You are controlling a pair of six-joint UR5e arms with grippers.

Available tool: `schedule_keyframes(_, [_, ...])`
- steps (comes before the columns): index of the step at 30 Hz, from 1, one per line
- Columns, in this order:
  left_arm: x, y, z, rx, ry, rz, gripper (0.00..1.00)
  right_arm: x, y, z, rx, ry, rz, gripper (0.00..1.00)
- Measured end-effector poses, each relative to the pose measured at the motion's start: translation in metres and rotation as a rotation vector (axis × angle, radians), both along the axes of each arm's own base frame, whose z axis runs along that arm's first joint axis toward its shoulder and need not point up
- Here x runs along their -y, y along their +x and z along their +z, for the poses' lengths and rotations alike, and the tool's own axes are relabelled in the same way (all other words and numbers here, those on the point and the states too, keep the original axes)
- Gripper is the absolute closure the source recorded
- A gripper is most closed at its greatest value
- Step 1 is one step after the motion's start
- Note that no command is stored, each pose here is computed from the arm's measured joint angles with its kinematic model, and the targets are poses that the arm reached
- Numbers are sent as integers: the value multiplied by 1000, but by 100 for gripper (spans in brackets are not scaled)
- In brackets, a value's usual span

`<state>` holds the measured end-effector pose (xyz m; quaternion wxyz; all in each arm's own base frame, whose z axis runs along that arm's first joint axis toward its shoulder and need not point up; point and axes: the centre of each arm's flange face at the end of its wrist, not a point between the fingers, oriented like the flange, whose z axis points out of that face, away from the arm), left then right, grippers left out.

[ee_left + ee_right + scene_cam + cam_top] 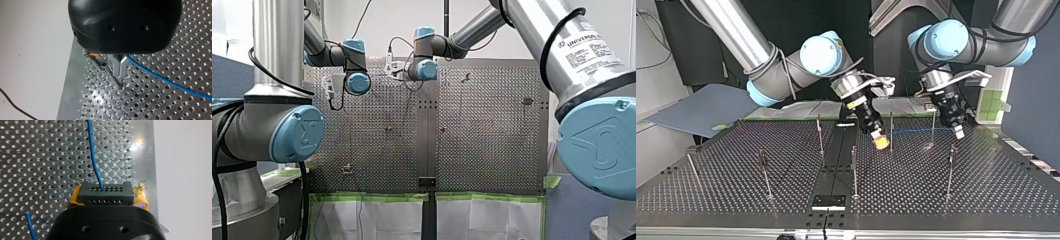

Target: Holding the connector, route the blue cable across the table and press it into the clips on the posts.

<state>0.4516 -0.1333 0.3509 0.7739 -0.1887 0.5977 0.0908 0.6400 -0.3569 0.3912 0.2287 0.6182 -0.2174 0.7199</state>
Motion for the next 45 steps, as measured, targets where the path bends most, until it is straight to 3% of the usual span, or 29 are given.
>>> schedule_keyframes(8, [-11, 9, 8, 18, 4, 3, 98, 11, 14, 9, 26, -10, 4, 100])
schedule_keyframes(17, [-40, 22, 13, 31, 22, 6, 98, 11, 31, 23, 58, -36, 19, 100])
schedule_keyframes(25, [-63, 40, 17, 39, 23, 25, 98, 12, 46, 16, 59, -36, 34, 100])
schedule_keyframes(31, [-71, 54, 15, 45, 14, 21, 98, 14, 49, 10, 56, -32, 33, 100])
schedule_keyframes(39, [-75, 69, 25, 84, -3, -22, 98, 20, 48, 12, 60, -36, 26, 100])
schedule_keyframes(45, [-82, 86, 22, 87, -10, -28, 98, 25, 47, 19, 70, -44, 22, 100])
